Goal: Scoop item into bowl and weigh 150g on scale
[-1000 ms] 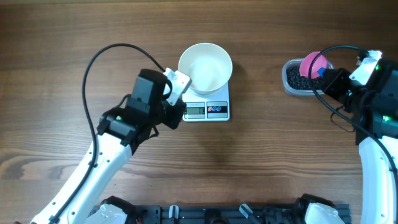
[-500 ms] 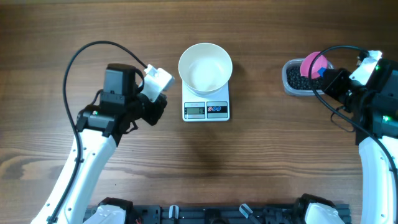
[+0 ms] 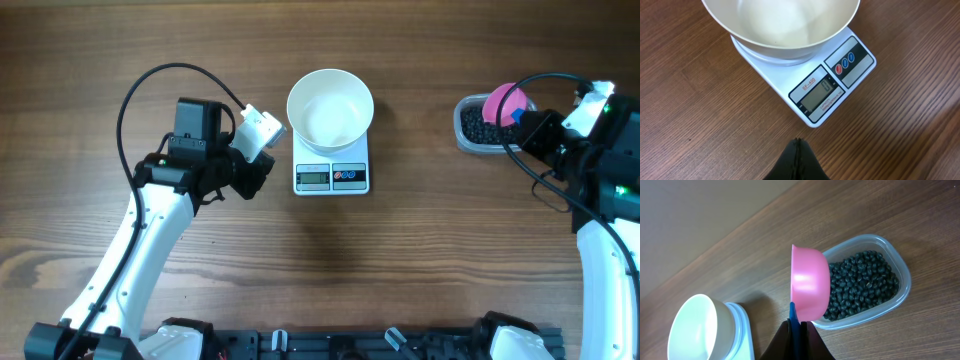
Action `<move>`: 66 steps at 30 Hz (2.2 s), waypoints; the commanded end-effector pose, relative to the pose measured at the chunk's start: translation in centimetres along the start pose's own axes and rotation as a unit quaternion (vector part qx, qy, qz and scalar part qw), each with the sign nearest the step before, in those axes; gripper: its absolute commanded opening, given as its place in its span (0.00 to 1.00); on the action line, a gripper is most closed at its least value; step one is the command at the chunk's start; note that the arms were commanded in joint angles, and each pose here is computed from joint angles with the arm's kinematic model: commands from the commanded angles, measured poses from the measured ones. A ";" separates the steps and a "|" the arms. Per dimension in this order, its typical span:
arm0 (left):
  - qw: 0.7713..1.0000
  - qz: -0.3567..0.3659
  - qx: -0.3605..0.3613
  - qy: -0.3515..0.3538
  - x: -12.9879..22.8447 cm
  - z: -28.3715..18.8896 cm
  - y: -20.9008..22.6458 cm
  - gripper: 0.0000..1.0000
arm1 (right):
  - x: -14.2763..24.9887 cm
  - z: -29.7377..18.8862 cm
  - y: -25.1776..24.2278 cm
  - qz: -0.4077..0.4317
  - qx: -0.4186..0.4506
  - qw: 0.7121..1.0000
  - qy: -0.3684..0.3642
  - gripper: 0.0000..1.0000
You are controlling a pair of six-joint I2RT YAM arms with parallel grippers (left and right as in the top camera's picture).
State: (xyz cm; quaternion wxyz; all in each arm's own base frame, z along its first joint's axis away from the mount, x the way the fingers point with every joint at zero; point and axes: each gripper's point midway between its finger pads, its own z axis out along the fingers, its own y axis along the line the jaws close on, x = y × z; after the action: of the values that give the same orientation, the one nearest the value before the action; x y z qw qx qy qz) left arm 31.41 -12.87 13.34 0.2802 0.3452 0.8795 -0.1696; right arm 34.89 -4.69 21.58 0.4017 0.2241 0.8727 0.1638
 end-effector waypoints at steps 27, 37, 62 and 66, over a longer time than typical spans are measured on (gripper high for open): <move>0.999 0.009 0.028 -0.015 -0.4 0.0 -0.9 1.00 | -1.1 -0.4 0.0 0.000 0.008 1.000 -0.017 0.04; 0.999 0.009 0.028 -0.015 -0.4 0.0 -0.9 1.00 | -1.1 -0.4 0.0 0.000 0.008 1.000 -0.016 0.04; 0.999 0.009 0.028 -0.015 -0.4 0.1 -0.9 1.00 | 0.2 -0.4 -0.3 -0.057 0.013 0.998 0.010 0.04; 0.999 0.009 0.028 -0.015 -0.4 0.0 -0.9 1.00 | 0.3 -0.4 0.1 -0.026 0.000 1.000 0.014 0.04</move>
State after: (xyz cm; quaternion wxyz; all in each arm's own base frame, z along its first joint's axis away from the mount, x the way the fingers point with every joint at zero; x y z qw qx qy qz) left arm 31.24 -13.55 13.71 0.2860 0.3559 0.8695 -0.1883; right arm 34.11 -4.62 20.66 0.3865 0.1911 0.8910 0.1421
